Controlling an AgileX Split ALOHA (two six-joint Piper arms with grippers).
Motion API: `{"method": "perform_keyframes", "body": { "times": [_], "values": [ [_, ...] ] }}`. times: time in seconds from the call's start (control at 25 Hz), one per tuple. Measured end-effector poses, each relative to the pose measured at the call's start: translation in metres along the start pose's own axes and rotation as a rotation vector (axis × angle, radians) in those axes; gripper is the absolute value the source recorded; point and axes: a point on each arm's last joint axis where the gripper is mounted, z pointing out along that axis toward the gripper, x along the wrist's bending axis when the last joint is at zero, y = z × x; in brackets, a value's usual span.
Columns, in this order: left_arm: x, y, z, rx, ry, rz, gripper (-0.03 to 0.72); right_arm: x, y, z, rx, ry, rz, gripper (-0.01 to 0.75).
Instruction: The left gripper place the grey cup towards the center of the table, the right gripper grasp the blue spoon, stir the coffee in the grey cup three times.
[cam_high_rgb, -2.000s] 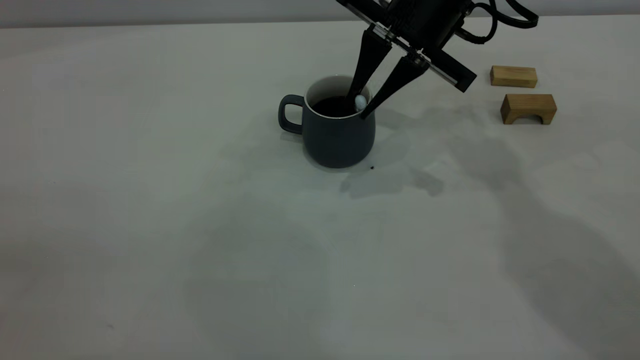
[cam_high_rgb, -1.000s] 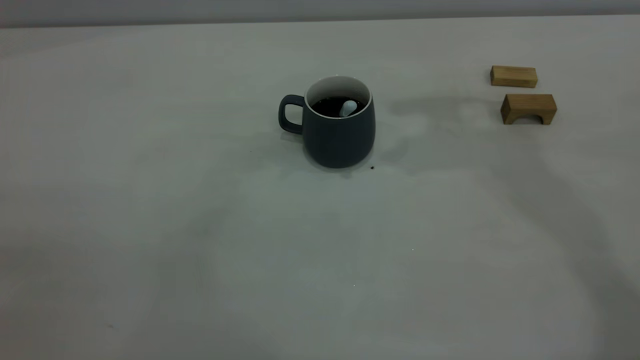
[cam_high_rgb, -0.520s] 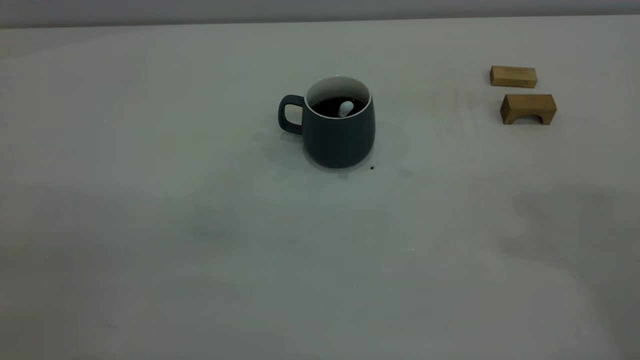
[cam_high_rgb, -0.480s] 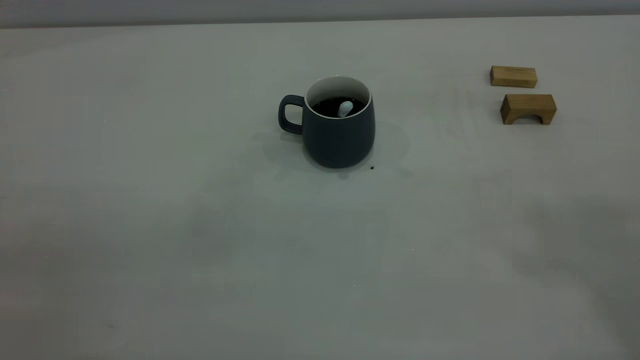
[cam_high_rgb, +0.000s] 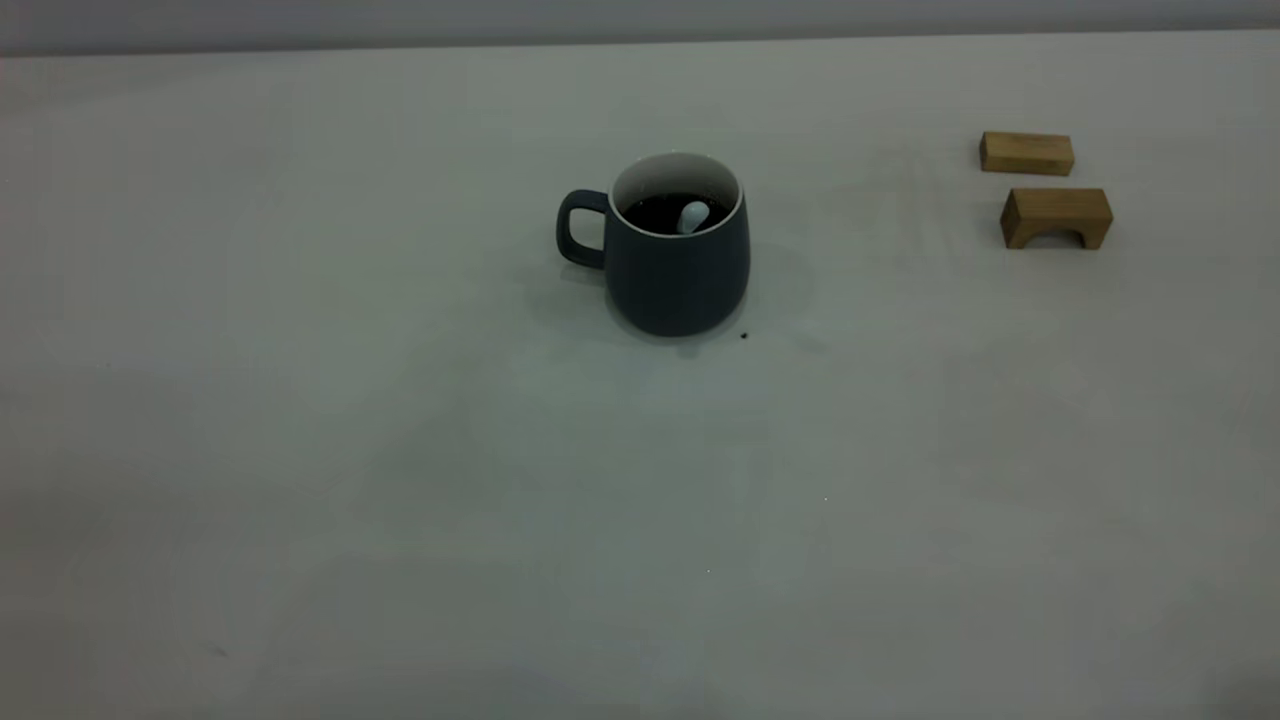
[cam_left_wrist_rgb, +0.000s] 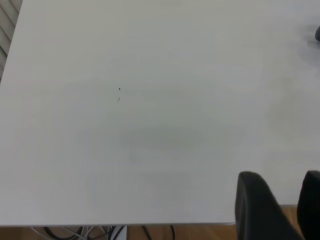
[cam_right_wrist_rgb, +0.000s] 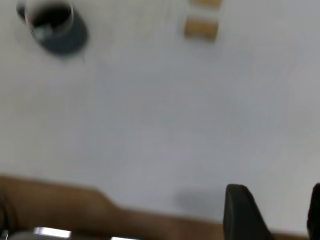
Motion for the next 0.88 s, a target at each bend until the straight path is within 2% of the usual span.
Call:
{"method": "perform_keyframes", "body": {
  "times": [0.12,0.4,0.56,0.88],
  "values": [
    [0.000,0.000,0.000,0.000,0.000,0.000,0.276,-0.001,-0.039,0.019,0.021,0.010,0.000,0.357],
    [0.000,0.000,0.000,0.000,0.000,0.000,0.276,-0.001,-0.101,0.024,-0.214,0.024,-0.011,0.357],
    [0.000,0.000,0.000,0.000,0.000,0.000,0.276,0.001,-0.117,0.014,-0.311,-0.011,-0.067,0.357],
    [0.000,0.000,0.000,0.000,-0.001,0.000,0.276,0.001,-0.121,0.017,-0.310,-0.041,-0.060,0.357]
  ]
}}
